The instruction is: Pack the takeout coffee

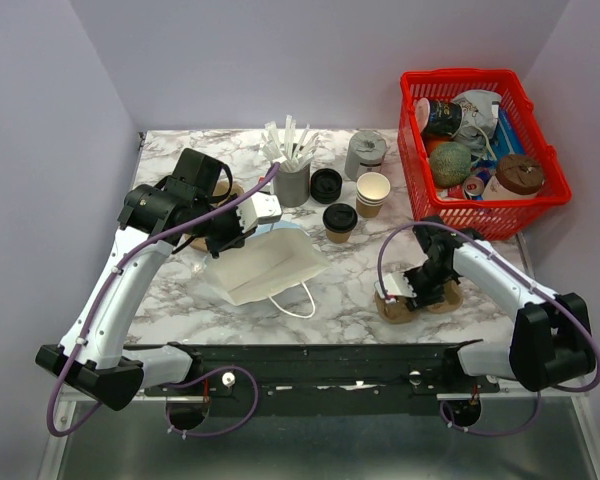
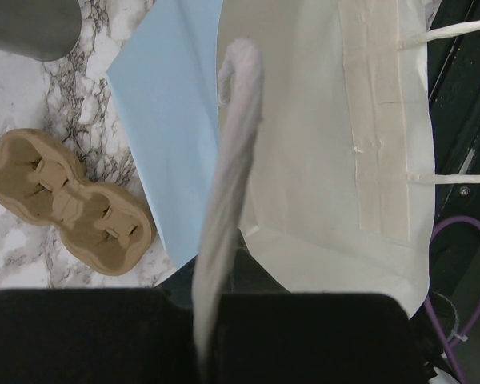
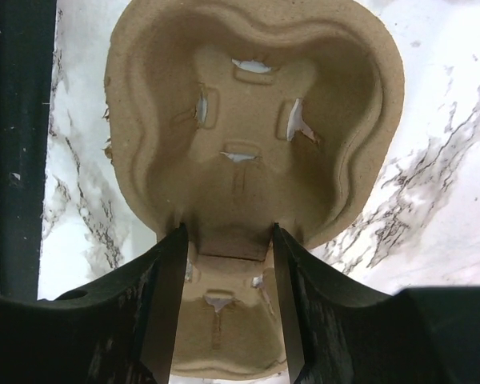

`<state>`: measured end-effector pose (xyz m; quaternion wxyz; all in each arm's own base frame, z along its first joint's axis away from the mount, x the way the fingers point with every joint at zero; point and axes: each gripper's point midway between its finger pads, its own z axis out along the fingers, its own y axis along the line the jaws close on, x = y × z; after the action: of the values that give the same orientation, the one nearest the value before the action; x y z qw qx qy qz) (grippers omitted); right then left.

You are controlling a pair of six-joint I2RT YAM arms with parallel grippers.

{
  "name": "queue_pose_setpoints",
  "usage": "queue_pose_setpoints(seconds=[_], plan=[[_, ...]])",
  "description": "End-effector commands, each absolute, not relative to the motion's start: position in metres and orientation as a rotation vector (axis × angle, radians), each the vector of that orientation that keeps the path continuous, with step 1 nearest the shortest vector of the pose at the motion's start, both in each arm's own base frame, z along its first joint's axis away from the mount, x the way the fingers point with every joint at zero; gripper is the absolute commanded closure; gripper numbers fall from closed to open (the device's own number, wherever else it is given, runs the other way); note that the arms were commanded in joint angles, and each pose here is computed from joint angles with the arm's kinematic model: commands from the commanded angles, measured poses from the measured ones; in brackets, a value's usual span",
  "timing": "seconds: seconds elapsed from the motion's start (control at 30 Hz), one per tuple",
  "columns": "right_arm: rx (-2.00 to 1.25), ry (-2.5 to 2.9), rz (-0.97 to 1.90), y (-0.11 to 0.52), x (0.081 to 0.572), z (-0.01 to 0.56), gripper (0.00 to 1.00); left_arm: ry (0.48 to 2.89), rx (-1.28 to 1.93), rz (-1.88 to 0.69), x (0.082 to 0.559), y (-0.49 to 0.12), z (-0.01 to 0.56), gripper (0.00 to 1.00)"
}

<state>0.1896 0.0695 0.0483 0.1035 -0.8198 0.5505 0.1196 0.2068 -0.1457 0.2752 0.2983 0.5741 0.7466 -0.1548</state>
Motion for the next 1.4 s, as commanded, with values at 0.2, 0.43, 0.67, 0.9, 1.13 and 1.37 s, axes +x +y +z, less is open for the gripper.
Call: queue_pose_setpoints(seconds=[0.2, 0.43, 0.67, 0.9, 1.13, 1.37], plan=[[-2.356, 1.7, 0.282, 0.064, 0.194, 0.047, 0.44, 2.049, 1.556, -0.454, 0.193, -0.142, 0.265, 1.0], [-2.339, 1.712, 0.251, 0.062, 0.194, 0.046, 0.41, 2.057, 1.559, -0.459, 0.192, -0.141, 0.263, 1.0], [-2.31, 1.752, 0.264, 0.063, 0.195, 0.045, 0.42, 2.065, 1.564, -0.461, 0.191, -0.141, 0.26, 1.0], [-2.293, 1.793, 0.281, 0.062, 0.195, 0.042, 0.48, 2.07, 1.568, -0.465, 0.191, -0.141, 0.259, 1.0], [-2.255, 1.832, 0.317, 0.065, 0.19, 0.046, 0.65, 2.088, 1.566, -0.473, 0.188, -0.14, 0.257, 1.0], [-2.128, 1.855, 0.401, 0.08, 0.179, 0.091, 0.82, 2.117, 1.563, -0.525, 0.183, -0.143, 0.258, 1.0]])
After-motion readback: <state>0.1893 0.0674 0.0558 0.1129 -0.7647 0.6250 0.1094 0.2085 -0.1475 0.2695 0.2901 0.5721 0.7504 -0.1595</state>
